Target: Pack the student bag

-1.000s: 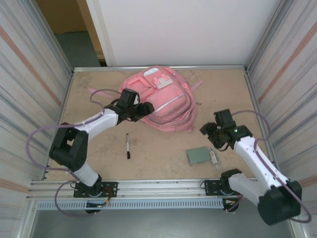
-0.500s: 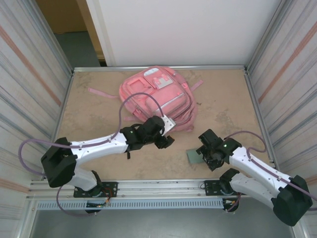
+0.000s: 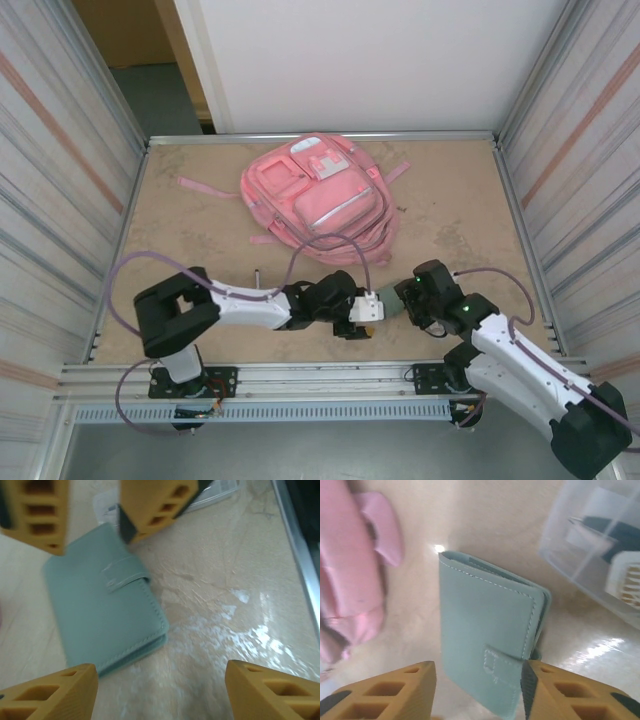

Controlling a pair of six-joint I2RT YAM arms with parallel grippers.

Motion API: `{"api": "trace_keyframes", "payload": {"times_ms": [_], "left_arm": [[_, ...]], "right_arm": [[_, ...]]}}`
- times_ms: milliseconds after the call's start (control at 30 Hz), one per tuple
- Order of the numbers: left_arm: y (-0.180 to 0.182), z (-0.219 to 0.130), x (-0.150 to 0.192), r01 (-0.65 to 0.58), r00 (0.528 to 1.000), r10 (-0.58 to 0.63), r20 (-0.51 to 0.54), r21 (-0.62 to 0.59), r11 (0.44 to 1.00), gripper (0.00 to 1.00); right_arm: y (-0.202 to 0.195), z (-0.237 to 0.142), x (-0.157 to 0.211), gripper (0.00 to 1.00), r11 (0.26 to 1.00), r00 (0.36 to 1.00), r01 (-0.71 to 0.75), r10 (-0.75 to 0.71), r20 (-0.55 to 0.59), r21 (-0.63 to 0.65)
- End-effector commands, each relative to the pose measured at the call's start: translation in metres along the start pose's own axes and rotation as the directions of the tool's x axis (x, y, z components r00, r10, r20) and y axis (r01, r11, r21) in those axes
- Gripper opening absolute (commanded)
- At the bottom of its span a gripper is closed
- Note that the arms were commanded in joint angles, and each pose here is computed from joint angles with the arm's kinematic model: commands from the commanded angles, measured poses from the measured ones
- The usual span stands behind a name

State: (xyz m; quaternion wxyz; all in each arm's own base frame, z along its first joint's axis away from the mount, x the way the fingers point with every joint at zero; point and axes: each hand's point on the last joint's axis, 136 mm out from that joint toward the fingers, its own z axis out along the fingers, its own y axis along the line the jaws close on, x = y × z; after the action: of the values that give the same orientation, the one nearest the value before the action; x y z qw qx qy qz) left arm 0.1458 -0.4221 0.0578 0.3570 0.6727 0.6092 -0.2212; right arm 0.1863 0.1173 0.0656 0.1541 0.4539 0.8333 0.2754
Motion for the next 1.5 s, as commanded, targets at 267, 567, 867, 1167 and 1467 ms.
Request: {"api": "trace_keyframes", "payload": {"times_ms": [267,567,867,1167,1467], "left_arm": [[0.027,0.034,-0.016,-0.042,0.998,0.048,0.046,-0.134,0.990,0.67],[0.017,0.044,-0.005,0.074,0.994,-0.065,0.093,-0.100,0.992,0.66],[0.007,0.044,0.012,0.117,0.992,-0.113,0.058,-0.072,0.991,0.63],[0.020,0.040,0.021,0.185,0.983,-0.179,0.050,-0.140,0.973,0.61],[0.048,0.005,0.002,0.319,0.948,-0.309,0.079,-0.237,0.918,0.64]], "right_arm": [[-0.018,0.007,-0.005,0.59,0.994,0.997,0.081,-0.081,-0.007,0.074],[0.002,0.022,-0.012,0.65,0.971,0.962,0.239,-0.240,-0.128,-0.020],[0.014,0.028,-0.012,0.63,0.971,0.955,0.202,-0.225,-0.195,-0.132],[-0.007,0.041,-0.008,0.64,0.974,0.937,0.227,-0.226,-0.267,-0.027],[-0.005,0.042,-0.009,0.67,0.952,0.891,0.306,-0.276,-0.361,0.026]]}}
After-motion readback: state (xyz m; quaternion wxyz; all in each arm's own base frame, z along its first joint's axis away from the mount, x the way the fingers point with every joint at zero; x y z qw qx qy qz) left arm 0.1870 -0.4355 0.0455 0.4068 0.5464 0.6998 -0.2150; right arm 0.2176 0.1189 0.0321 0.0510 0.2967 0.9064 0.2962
